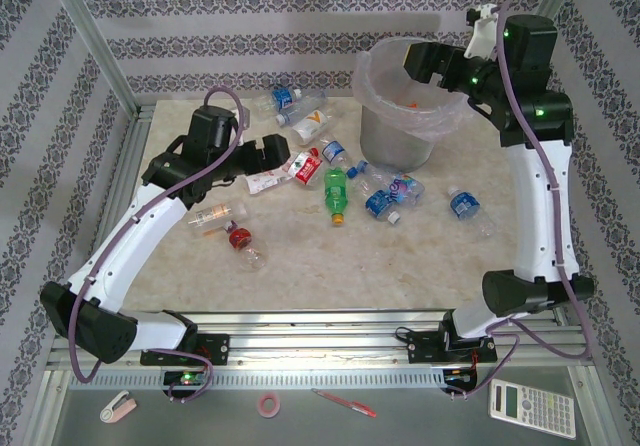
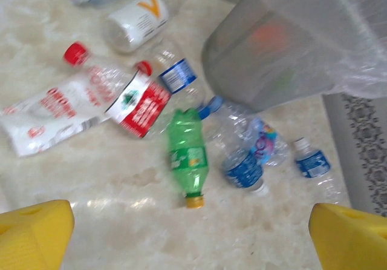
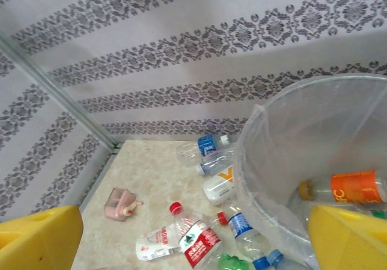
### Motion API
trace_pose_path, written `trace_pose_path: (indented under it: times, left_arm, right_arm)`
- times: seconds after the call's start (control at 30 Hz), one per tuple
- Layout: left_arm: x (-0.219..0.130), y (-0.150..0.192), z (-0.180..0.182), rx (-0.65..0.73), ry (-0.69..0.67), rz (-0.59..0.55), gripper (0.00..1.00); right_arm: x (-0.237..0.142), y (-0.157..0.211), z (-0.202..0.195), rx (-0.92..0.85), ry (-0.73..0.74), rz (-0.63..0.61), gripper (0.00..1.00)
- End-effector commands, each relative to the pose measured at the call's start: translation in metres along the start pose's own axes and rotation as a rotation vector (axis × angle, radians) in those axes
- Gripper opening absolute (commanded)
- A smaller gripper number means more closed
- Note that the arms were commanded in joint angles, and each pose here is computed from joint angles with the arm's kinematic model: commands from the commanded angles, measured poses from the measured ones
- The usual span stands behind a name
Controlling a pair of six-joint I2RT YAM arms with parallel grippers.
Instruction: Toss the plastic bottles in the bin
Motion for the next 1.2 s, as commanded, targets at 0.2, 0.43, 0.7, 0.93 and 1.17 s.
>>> trace_pose_path:
  times: [0.2,0.43,0.7,0.93,1.17]
  left_arm:
    - [-0.007,0.039,0.045,-0.194,-0.270,0.146,1.00]
    - [-0.004,0.066,0.072,-0.288,-0.396,0.222,1.00]
    - [0.006,0.079,0.086,-0.318,-0.437,0.243,1.00]
    - [0.018,0.082,0.102,-0.378,-0.431,0.262,1.00]
    - [0.027,0.083,0.127,-0.457,-0.458,0.254,0.99]
  right_arm:
    - [-0.012,0.006,0.015,-0.021,-0.090,-0.008,0.97]
    - [-0.013,0.013,0.017,-0.024,-0.104,0.006,0.98]
    - [-0.015,0.020,0.024,-0.036,-0.135,0.024,0.98]
    - [-0.020,0.026,0.029,-0.046,-0.151,0.036,0.98]
    - [-0.020,0.035,0.033,-0.043,-0.170,0.056,0.98]
Point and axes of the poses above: each hand's point on the last joint's axis, 136 mm out from that joint toward the fingers, its own x axis out along the fingers, its own z axis along the line the jaws close on, y = z × x, the point moved 9 cm from there along -x, back along the fingers, and after that the axes turned 8 degrees about -x, right-handed, at the moved point
